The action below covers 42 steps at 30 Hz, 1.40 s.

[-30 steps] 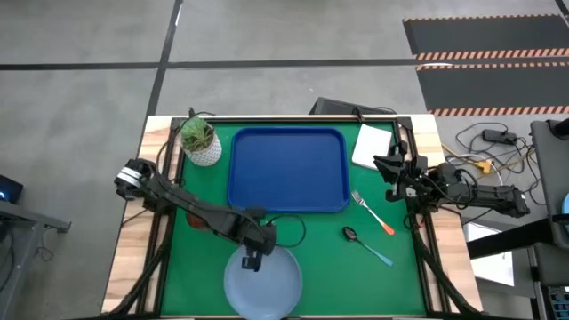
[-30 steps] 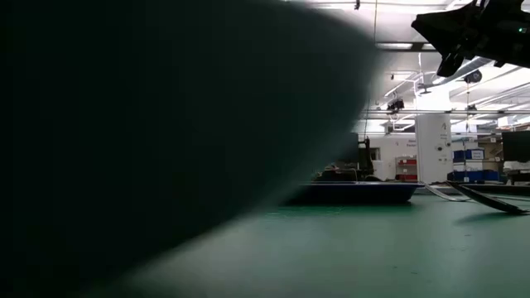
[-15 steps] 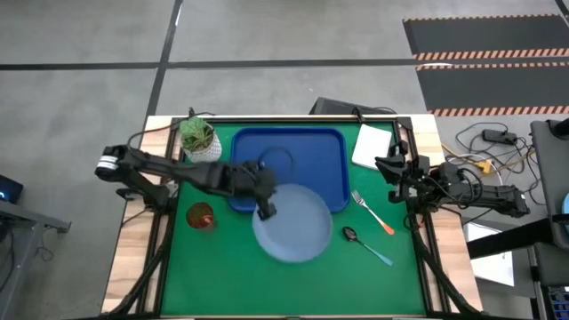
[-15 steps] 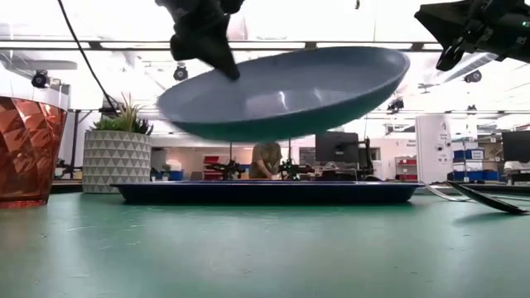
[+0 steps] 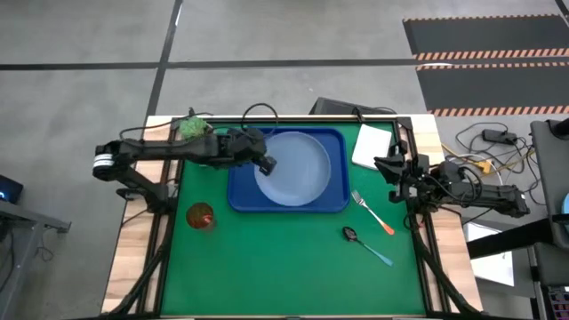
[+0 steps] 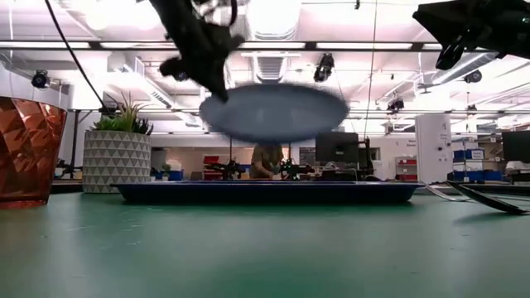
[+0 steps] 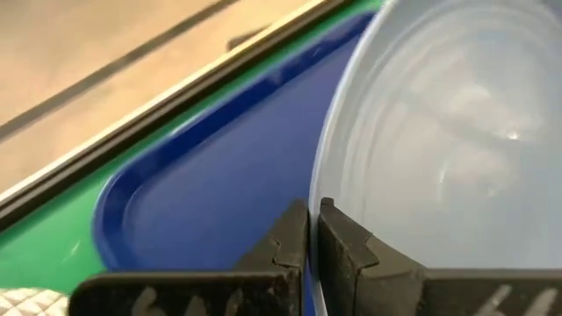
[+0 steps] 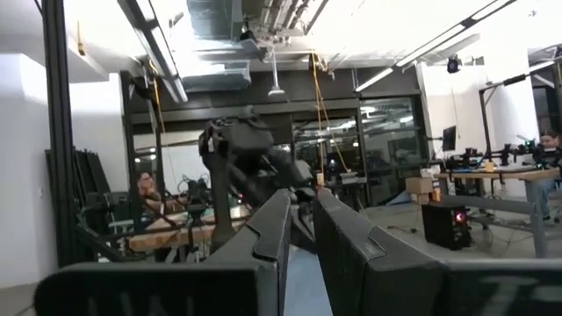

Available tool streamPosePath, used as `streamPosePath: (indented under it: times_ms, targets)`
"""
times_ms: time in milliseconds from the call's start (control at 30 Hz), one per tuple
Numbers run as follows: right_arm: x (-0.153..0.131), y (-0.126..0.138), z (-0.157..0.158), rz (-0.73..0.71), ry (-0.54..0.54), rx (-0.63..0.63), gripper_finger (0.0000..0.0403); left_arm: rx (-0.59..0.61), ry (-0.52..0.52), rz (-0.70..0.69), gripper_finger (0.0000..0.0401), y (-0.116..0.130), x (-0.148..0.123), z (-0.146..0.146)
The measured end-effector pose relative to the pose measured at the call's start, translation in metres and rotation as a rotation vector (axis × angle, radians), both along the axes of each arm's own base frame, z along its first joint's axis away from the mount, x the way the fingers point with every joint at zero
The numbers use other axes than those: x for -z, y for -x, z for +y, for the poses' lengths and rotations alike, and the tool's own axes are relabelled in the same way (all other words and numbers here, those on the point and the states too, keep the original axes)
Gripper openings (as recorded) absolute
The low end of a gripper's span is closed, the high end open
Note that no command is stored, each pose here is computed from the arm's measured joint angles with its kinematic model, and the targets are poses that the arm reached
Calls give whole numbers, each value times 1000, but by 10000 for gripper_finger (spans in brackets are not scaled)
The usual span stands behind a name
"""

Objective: Pick and place plate/cup/fork/spoon on tray
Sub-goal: Put the blue plate on the left of the blue tray

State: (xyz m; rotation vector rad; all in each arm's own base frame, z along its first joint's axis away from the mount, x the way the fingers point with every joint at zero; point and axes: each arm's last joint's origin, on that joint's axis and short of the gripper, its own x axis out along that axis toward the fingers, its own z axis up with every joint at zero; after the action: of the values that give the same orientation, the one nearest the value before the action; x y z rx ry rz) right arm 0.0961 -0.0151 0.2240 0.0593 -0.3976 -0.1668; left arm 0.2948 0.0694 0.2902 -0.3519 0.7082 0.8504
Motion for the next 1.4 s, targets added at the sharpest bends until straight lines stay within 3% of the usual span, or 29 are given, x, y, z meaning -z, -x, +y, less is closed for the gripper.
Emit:
streamPosePath:
  times_ms: [200,433,800,1067,1400]
  targets:
    - [0,0,0,16,-7,-1,43,-81,27,96,0,3,24,26]
    - [0,-1,0,20,-8,-1,43,-107,77,233,0,12,40,33]
    - [0,-1,0,20,-9,1,43,-118,67,265,0,15,48,34]
    - [0,-1,0,20,-9,1,43,-123,82,320,0,24,69,31]
    - [0,-1,0,20,-5,3,43,-127,74,287,0,25,83,32]
